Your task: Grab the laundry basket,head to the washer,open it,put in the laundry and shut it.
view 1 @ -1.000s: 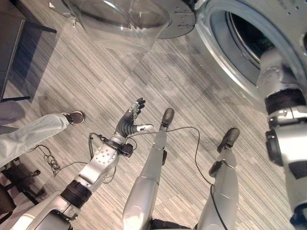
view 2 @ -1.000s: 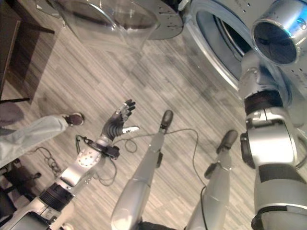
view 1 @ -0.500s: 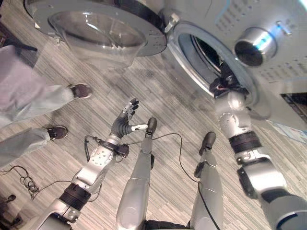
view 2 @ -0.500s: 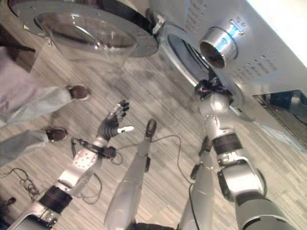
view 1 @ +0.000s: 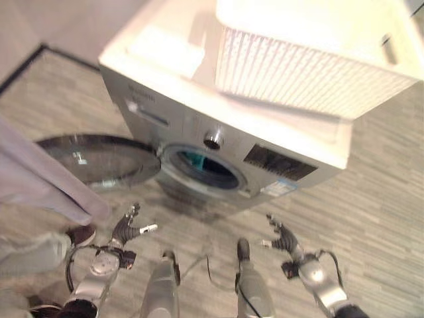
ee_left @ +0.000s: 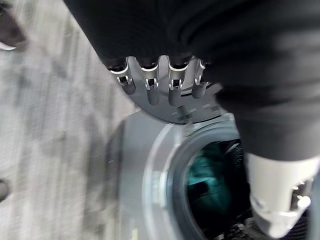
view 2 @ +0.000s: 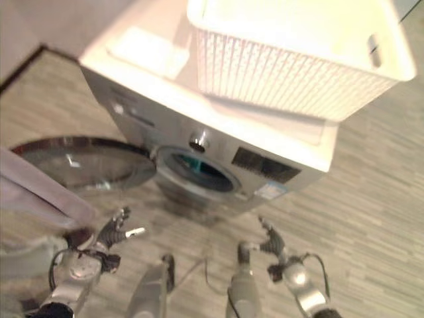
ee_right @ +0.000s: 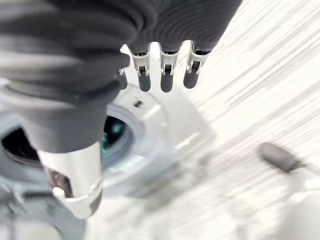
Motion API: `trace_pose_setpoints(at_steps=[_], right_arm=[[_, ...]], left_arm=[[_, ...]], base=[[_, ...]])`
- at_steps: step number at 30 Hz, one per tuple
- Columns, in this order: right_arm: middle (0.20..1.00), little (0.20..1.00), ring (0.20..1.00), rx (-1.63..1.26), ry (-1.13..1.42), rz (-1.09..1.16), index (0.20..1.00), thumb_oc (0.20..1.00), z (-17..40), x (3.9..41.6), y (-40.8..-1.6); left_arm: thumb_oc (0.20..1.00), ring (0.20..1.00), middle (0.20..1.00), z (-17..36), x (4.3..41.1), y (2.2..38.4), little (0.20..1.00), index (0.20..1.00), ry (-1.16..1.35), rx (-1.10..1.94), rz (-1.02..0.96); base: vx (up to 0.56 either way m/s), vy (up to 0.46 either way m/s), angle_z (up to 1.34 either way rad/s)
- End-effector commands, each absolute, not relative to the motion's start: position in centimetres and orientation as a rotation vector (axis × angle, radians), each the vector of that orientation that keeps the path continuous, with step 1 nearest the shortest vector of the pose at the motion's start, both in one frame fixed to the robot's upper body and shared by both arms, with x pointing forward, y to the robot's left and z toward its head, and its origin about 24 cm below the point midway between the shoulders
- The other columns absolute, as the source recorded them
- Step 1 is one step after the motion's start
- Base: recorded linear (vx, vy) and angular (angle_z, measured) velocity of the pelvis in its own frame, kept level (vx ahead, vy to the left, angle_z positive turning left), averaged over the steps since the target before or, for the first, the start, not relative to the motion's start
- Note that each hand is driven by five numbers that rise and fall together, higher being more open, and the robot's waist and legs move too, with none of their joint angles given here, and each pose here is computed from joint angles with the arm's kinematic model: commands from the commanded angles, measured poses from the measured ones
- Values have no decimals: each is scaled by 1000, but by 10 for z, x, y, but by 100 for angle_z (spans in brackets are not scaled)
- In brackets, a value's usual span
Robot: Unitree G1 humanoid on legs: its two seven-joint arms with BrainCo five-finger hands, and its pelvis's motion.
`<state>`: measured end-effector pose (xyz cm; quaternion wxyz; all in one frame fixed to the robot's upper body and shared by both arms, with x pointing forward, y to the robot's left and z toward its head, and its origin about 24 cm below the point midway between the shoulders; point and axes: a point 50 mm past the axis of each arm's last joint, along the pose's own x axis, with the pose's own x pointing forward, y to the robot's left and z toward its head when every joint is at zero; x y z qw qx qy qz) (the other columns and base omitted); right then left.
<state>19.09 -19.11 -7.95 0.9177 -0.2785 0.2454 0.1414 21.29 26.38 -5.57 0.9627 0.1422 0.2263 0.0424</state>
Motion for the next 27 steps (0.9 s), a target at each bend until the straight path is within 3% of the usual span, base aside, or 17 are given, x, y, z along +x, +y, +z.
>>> trace_pose_setpoints(at_steps=[1,3,12,15,20,27], right_arm=[[1000,1000,1000,-737,423,294,1000,1000,-60,217,-203],[1000,1000,1000,-909,537,312,1000,1000,-82,197,-215],[1000,1000,1000,-907,865,215,1000,1000,-125,146,-240],[1000,1000,1000,-793,1162,170,1000,1000,-154,93,-245],[1000,1000,1000,-746,1274,153,1000,1000,-161,73,-247],[1000,1000,1000,-682,1242,112,1000,1000,-160,84,-245]], left_arm=[[1000,1000,1000,-61,205,250,1000,1000,454,248,77],[1000,1000,1000,-84,192,247,1000,1000,566,204,133],[1000,1000,1000,-119,174,233,1000,1000,773,156,180],[1000,1000,1000,-132,163,224,1000,1000,867,121,177],[1000,1000,1000,-134,165,214,1000,1000,868,106,132],[1000,1000,1000,-135,163,206,1000,1000,871,88,102]], base=[[138,133,-95],[109,45,-66],[78,-27,-7],[121,-87,-7],[28,-25,0],[-3,-37,0]])
